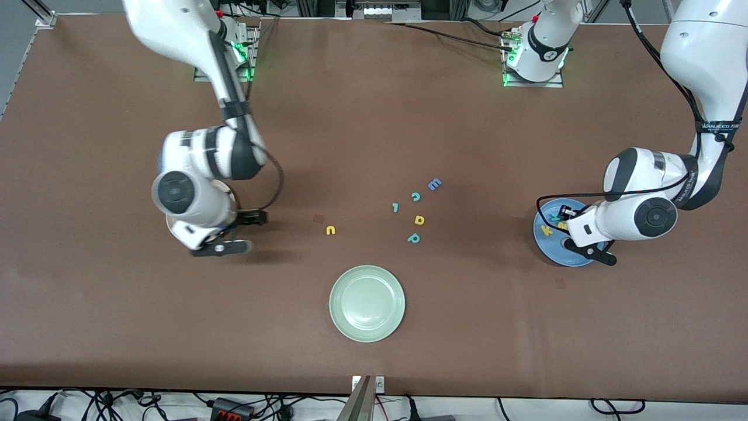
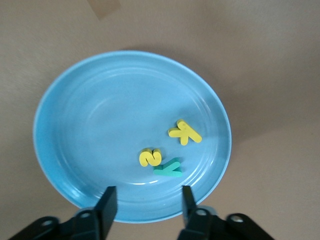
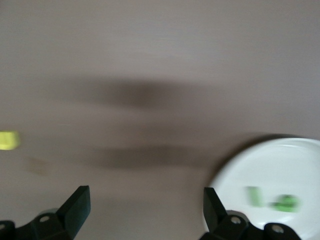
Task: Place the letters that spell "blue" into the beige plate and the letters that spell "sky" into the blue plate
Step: 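Place green a on white plate while the left gripper places s on blue, then grasp yellow u with the right gripper while the left gripper returns to rest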
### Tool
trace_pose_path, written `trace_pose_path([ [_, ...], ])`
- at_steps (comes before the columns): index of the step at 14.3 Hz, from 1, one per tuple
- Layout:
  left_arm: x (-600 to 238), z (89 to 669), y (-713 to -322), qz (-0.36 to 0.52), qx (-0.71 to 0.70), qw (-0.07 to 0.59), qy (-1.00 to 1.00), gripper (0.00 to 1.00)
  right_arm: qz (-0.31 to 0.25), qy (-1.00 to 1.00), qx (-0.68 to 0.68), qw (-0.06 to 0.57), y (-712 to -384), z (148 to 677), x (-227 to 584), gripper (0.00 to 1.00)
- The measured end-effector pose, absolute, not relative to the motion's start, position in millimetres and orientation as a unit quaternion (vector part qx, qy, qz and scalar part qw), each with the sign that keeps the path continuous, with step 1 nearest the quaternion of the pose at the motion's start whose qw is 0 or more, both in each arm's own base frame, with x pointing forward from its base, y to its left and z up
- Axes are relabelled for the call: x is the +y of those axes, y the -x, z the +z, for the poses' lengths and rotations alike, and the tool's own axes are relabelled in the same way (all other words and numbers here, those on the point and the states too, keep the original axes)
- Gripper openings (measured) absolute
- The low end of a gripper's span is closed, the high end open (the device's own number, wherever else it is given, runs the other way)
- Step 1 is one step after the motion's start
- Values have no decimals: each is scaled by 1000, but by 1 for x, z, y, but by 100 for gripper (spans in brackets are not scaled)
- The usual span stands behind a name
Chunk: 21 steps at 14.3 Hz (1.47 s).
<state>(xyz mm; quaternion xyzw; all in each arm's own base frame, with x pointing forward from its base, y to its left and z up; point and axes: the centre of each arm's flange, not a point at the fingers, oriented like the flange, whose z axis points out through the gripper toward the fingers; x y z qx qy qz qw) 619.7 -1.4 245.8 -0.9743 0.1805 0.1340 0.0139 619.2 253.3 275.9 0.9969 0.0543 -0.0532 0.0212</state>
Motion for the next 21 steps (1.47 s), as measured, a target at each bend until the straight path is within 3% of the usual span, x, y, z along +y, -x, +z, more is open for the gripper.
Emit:
trace_pose_path([
  [3, -2, 277, -632, 109, 179, 23, 978, 95, -57, -994, 85, 25, -599, 241, 336, 100],
  [4, 0, 292, -637, 100, 176, 27, 979, 100, -59, -995, 81, 24, -596, 230, 351, 100],
  [10, -24, 437, -666, 43, 150, 46, 987, 100, -41, -996, 76, 26, -593, 194, 391, 96],
  [12, -25, 500, -661, 26, 93, 58, 994, 100, -32, -997, 71, 24, -591, 191, 399, 81],
  [13, -26, 528, -654, 22, 57, 64, 996, 100, -32, -997, 64, 25, -589, 188, 402, 81],
  [15, -27, 570, -639, 18, 3, 75, 997, 100, -29, -998, 55, 26, -587, 185, 405, 63],
  [21, -25, 584, -633, 15, -23, 47, 999, 100, -22, -998, 52, 25, -589, 183, 405, 58],
])
